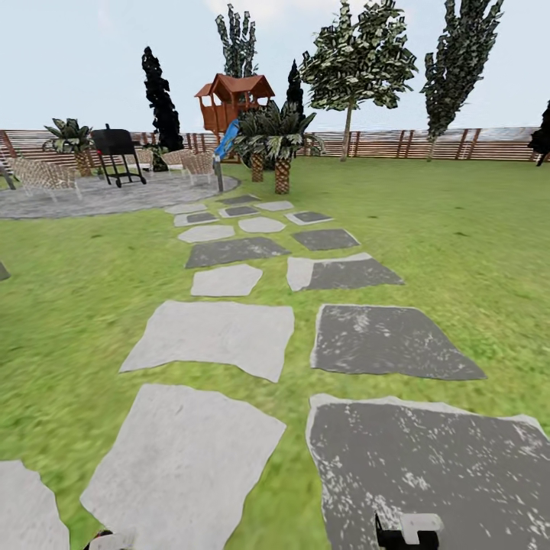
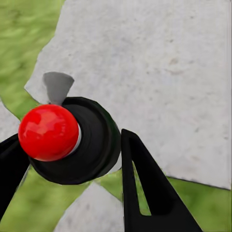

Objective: Pick up the pesticide atomizer in the garden and spray insectifuge to fully cover both potted plants in the garden.

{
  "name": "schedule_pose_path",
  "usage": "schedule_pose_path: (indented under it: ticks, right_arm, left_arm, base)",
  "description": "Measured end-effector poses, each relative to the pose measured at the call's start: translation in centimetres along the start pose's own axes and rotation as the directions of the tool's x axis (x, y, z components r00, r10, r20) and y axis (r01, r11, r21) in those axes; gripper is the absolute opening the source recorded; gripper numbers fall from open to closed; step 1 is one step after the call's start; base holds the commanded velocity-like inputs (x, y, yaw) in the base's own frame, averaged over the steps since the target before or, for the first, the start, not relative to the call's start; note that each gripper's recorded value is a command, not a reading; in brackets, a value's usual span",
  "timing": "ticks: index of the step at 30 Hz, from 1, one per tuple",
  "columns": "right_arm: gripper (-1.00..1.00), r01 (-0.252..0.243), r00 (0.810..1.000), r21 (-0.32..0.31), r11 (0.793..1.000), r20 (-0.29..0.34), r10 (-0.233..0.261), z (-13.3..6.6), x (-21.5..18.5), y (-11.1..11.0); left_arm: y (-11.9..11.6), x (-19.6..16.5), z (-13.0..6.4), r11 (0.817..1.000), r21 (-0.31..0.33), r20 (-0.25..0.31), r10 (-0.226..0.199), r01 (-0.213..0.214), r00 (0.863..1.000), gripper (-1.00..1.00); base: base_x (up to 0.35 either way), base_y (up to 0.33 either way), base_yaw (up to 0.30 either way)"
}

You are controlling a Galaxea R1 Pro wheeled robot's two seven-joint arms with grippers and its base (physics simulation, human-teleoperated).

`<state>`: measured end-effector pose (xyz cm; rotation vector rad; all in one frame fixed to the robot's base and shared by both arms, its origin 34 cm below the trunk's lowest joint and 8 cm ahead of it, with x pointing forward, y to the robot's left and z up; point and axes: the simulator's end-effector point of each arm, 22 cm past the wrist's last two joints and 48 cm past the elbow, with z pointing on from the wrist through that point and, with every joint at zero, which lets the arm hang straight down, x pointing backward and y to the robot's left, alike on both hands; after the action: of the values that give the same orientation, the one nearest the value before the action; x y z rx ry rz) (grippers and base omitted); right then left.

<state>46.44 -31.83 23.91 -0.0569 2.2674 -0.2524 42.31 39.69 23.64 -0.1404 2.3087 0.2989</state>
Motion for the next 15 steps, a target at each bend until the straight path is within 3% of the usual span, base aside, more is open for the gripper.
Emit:
schedule_pose_path:
  ticks: [15]
  right_arm:
    - [1.0,0.0,1.0,0.0,1.0,0.0,0.0,0.0,0.0,-0.02]
  left_arm:
    - [0.01,-0.01,0.0,1.0,0.0,0.0,-0.001,0.001,1.0,-1.0]
  base:
    - [0.339,0.0,0.0]
